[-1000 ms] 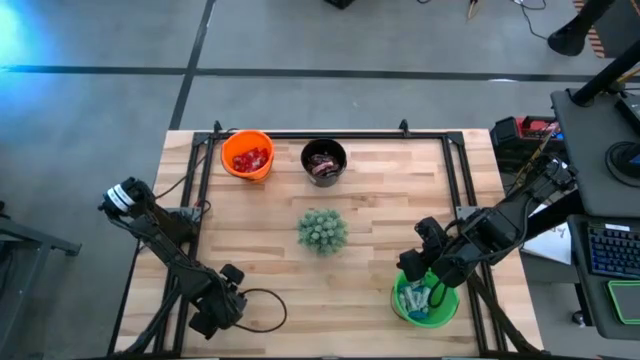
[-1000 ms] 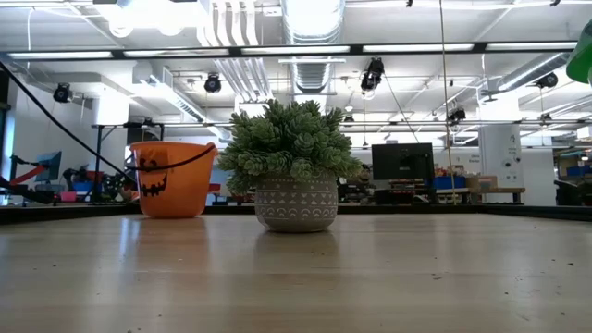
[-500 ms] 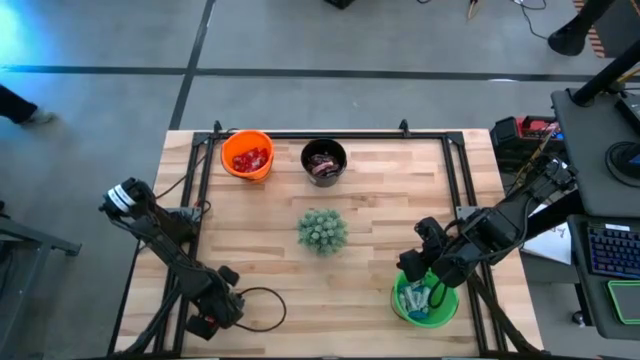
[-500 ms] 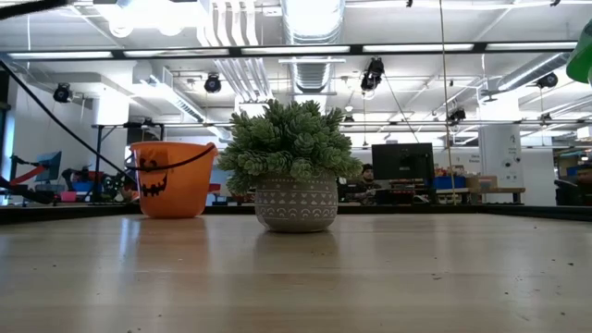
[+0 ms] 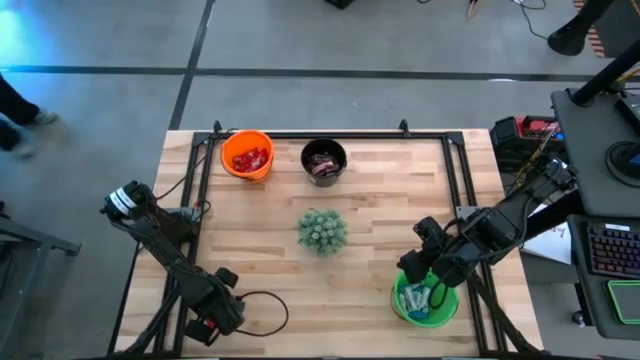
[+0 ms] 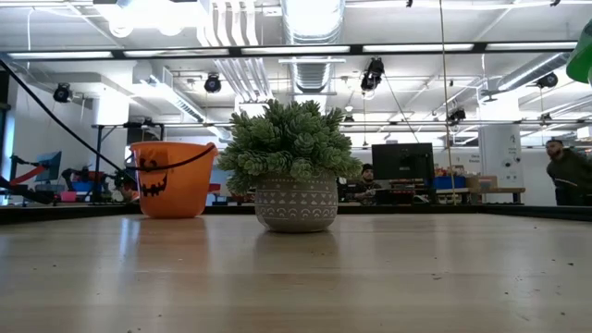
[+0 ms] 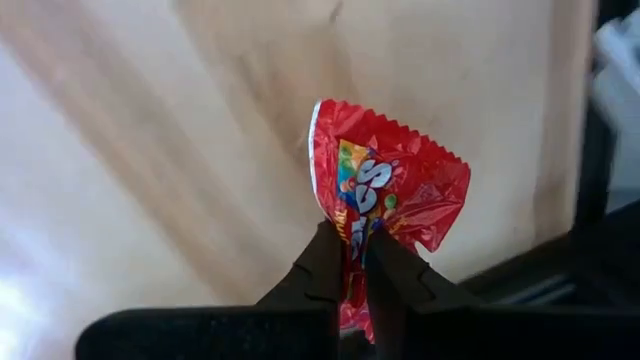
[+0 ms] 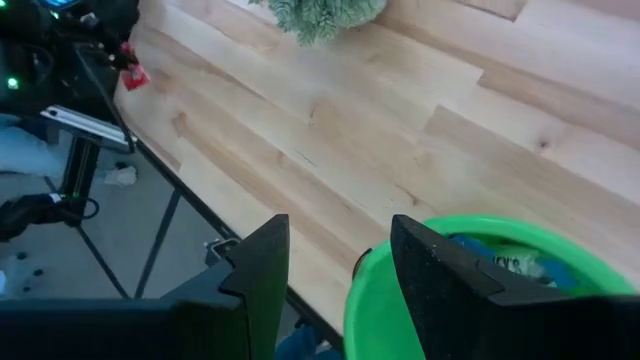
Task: Sort candy
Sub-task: Put the red candy into the orange bucket
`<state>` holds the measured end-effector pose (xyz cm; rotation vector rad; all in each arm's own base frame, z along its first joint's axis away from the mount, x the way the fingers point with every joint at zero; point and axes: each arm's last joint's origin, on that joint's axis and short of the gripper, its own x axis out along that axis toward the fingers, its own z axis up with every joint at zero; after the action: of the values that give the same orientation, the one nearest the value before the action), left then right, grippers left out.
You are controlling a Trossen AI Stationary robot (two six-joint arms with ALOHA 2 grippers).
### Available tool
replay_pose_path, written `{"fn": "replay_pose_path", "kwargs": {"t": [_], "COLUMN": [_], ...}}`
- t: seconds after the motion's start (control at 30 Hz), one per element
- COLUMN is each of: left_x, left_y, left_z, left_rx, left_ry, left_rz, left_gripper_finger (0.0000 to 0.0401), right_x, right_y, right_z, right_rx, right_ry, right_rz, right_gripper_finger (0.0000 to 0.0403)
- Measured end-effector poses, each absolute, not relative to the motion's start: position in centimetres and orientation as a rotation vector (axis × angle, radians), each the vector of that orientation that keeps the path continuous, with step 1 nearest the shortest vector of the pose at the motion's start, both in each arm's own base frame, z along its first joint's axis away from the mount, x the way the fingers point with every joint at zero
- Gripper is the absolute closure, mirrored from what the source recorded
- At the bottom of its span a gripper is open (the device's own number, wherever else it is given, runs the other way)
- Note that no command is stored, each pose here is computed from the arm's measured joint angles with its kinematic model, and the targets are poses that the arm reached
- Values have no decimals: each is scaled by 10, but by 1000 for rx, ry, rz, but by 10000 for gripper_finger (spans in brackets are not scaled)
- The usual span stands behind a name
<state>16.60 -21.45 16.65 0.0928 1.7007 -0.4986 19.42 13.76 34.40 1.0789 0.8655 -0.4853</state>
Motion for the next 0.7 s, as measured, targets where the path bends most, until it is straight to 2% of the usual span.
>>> {"fn": "replay_pose_path", "kwargs": {"t": [0.23, 0.47, 0.7], "left_x": [171, 182, 186], "left_y": [-207, -195, -148], "left_z": [187, 223, 265], "left_rx": [139, 105, 89], "left_ry": [1762, 1614, 1441], "left_rz": [-431, -403, -252], "left_gripper_finger": [401, 401, 401], "right_x": [196, 192, 184], "right_y": [135, 131, 125], "right_z": [345, 342, 337], "right_rx": [998, 938, 913], "right_ry": [815, 839, 881], "right_rz": [-483, -527, -632], "right_gripper_finger": [234, 234, 234]}}
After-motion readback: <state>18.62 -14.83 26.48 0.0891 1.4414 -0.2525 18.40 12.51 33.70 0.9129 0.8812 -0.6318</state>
